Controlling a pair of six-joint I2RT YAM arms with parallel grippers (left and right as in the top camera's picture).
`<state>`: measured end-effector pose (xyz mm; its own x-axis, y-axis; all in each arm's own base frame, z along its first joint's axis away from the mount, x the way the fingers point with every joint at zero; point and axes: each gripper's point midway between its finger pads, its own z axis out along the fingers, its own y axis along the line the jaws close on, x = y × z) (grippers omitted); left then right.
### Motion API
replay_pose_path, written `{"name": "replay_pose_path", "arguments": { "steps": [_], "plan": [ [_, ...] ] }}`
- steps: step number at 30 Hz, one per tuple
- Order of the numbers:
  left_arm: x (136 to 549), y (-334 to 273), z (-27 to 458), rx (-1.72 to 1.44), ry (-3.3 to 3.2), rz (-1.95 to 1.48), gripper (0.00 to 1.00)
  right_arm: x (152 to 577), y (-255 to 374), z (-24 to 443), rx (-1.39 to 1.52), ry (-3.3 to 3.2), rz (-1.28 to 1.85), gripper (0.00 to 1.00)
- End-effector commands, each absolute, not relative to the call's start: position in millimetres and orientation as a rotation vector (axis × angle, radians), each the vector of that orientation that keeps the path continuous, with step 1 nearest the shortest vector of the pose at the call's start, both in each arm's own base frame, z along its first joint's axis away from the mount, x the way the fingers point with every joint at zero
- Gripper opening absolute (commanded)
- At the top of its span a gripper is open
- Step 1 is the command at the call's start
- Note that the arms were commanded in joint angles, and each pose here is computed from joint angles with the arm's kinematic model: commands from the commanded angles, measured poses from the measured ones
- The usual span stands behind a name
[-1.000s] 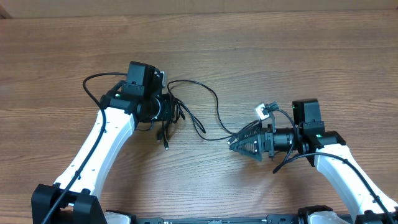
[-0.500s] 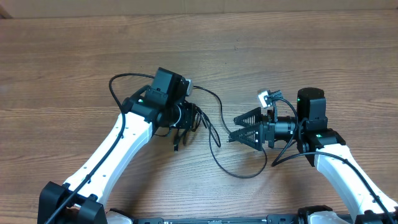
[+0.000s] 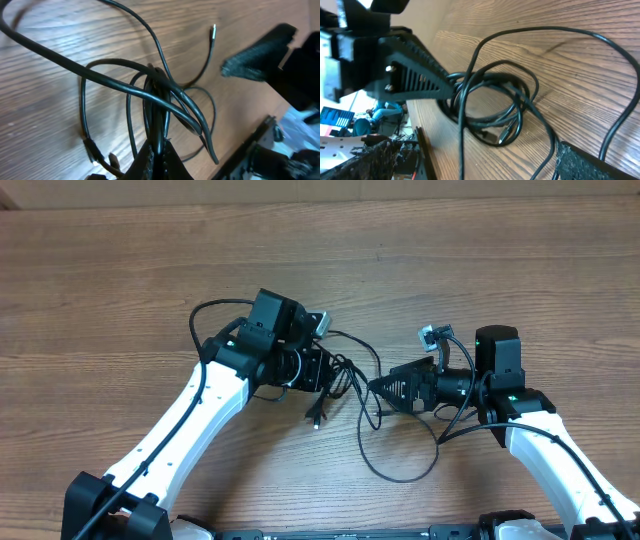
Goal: Untangle cables
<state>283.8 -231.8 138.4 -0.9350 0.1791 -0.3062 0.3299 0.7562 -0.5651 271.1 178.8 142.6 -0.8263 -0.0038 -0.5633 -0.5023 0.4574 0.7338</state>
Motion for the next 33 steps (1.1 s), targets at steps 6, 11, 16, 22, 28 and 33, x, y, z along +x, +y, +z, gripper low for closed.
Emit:
{"name": "replay_pose_path", "arguments": {
  "steps": [6, 11, 16, 22, 28, 33],
  "plan": [
    [277, -259, 154, 0.527, 2.638, -1.045, 0.04, 275, 179, 143, -0.417, 2.231, 1.332, 1.00],
    [274, -270, 157, 0.571, 2.609, -1.055, 0.04, 273, 179, 142, -0.410, 2.243, 1.337, 1.00],
    [272, -278, 160, 0.587, 2.587, -1.068, 0.04, 270, 180, 141, -0.411, 2.252, 1.348, 0.99],
    [274, -279, 157, 0.587, 2.588, -1.004, 0.04, 261, 196, 141, -0.484, 2.250, 1.367, 0.97],
    [271, -282, 159, 0.581, 2.594, -1.043, 0.04, 263, 202, 126, -0.498, 2.312, 1.226, 0.82],
    [271, -282, 159, 0.583, 2.593, -1.049, 0.04, 263, 204, 123, -0.503, 2.323, 1.197, 0.63]
  ]
}}
